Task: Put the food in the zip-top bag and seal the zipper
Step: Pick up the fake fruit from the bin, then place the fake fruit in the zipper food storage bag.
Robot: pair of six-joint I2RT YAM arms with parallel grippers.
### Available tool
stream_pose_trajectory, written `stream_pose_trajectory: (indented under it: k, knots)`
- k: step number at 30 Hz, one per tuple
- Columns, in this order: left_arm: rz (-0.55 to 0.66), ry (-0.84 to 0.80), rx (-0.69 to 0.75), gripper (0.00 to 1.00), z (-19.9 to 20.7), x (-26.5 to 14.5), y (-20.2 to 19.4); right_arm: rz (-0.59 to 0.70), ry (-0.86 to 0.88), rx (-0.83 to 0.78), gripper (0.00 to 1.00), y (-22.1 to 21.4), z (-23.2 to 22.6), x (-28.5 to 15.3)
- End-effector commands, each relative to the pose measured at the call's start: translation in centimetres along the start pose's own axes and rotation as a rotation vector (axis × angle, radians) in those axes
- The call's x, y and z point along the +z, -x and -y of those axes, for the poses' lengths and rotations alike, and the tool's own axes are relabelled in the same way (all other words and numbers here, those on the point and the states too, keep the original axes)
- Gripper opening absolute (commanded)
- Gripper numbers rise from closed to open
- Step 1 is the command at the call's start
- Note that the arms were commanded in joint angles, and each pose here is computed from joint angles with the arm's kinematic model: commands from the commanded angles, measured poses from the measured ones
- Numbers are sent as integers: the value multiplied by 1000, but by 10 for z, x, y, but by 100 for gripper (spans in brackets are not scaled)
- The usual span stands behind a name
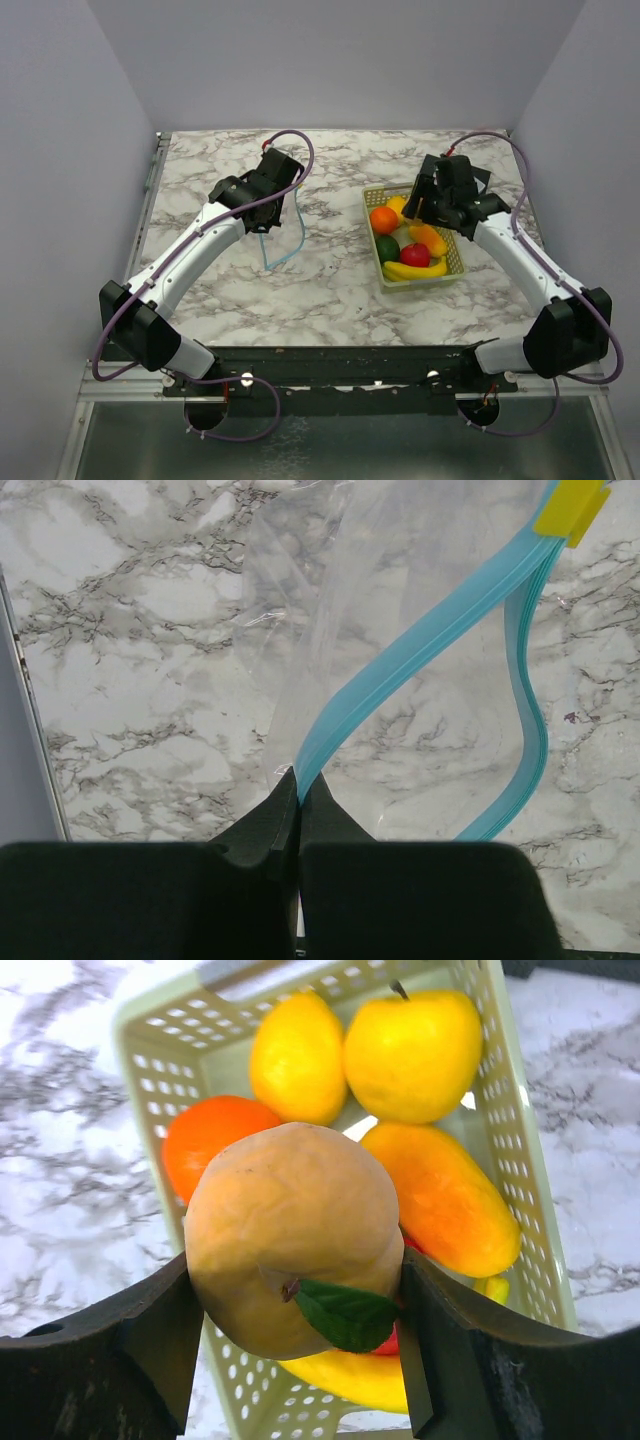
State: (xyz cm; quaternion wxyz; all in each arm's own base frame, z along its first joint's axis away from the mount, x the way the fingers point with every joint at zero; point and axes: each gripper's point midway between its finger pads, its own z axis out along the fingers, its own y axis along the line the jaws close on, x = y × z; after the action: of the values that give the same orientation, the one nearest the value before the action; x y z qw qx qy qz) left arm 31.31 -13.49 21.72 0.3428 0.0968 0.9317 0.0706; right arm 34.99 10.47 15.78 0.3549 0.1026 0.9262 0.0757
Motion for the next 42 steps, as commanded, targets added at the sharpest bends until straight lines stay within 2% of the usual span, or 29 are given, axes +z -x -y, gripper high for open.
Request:
stream_pose_trajectory:
  k: [1, 10, 20, 32, 42]
  knots:
    - [19, -22, 2, 0, 1, -7, 1, 43, 154, -64, 32, 18, -26, -32]
    - [26, -28, 0, 0, 1, -9, 3, 102, 438, -225, 29, 13, -100, -85]
    - [26, -40, -6, 0, 1, -14, 3, 128, 702, -384, 29, -16, -192, -135]
    - [32, -74, -37, 0, 4, -23, 4, 90, 844, -453, 30, -47, -261, -144]
    - [39, -123, -54, 0, 10, -33, 8, 54, 815, -475, 32, -63, -292, -117]
